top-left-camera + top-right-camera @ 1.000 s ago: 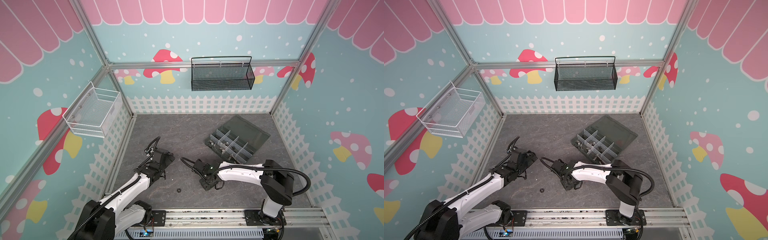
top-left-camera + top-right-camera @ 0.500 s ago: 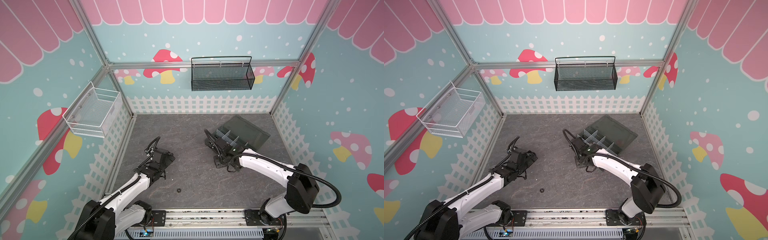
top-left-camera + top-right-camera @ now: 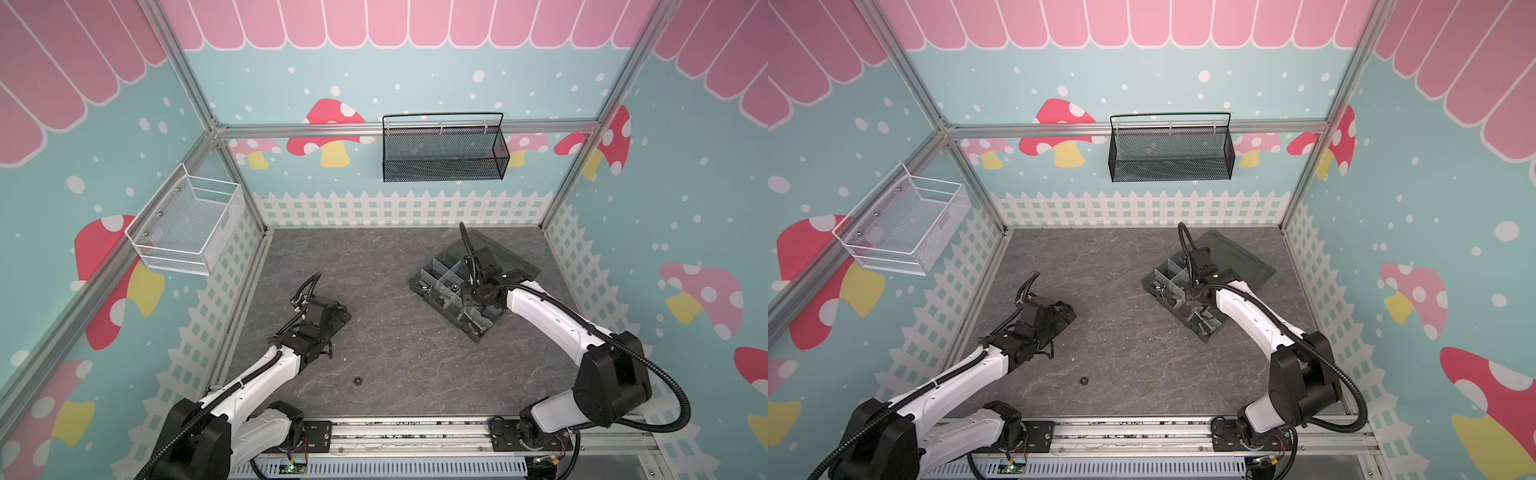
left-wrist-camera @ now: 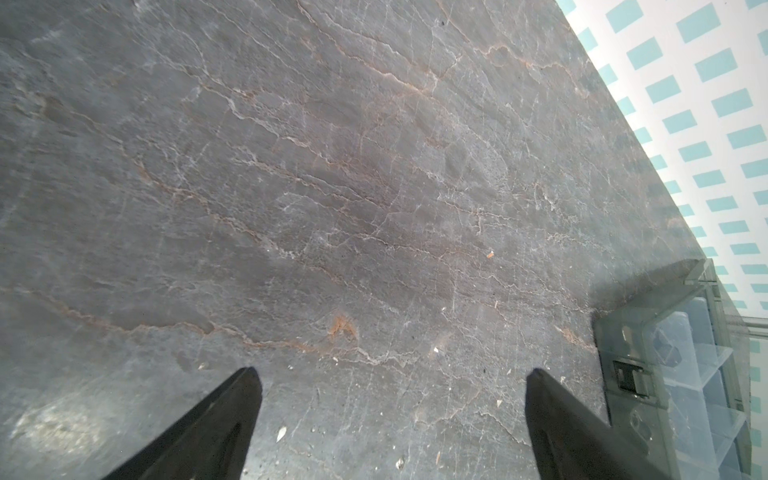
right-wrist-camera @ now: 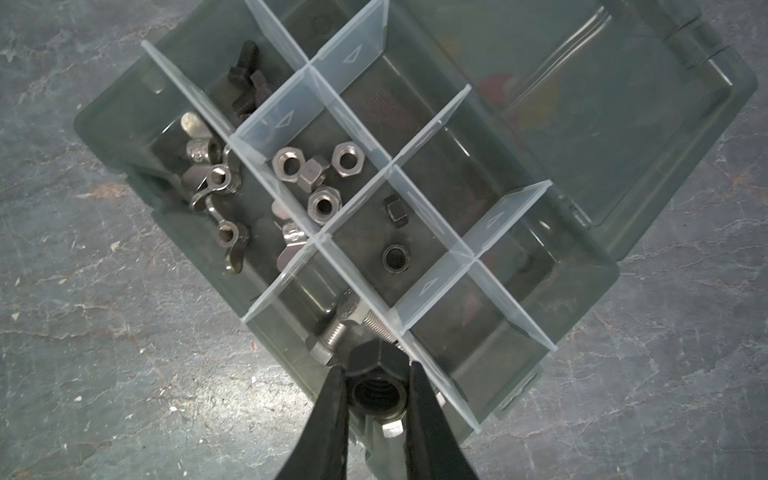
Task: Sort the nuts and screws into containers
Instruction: 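Lift and carry the black nut with the right gripper over the box, then open the right gripper to drop the nut into the black-nut compartment, then move the open right gripper down to the last black hex nut, then close the right gripper on the last black hex nut, then lift and carry the black nut with the right gripper to the box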
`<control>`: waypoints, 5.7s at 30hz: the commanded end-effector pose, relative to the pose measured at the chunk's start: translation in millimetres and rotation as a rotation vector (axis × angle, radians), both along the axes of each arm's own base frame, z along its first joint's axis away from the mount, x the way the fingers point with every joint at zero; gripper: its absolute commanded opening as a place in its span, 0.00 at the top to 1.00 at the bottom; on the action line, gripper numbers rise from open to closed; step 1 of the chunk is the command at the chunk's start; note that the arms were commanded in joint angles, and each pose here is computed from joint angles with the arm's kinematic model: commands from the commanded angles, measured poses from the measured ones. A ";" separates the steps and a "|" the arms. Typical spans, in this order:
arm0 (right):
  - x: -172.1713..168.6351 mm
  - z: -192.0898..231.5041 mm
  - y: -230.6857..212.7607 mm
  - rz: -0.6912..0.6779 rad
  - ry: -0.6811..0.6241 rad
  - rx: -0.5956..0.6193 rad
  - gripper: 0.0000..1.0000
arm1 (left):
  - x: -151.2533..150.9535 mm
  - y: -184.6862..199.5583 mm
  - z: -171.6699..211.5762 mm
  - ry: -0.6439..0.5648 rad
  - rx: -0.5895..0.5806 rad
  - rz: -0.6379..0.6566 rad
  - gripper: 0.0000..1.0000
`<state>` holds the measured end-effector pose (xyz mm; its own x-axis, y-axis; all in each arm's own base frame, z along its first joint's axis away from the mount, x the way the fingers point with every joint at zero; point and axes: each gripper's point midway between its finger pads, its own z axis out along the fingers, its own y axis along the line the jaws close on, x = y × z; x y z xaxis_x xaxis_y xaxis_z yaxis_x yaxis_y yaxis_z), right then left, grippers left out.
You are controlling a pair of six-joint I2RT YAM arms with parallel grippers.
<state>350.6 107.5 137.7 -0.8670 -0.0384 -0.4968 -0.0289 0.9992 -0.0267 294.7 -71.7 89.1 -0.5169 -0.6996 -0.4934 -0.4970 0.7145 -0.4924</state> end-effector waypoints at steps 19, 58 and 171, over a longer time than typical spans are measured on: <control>36.8 -42.0 -2.4 0.060 0.069 0.066 0.72 | 4.8 -0.2 3.2 -0.012 -0.006 0.005 0.00; -40.9 12.9 140.0 0.404 -0.042 0.054 0.31 | -7.9 42.7 2.0 0.019 0.058 0.088 0.00; -82.8 -64.7 195.7 0.505 0.159 -0.040 1.00 | -19.3 95.8 -31.3 0.102 -0.049 0.199 0.00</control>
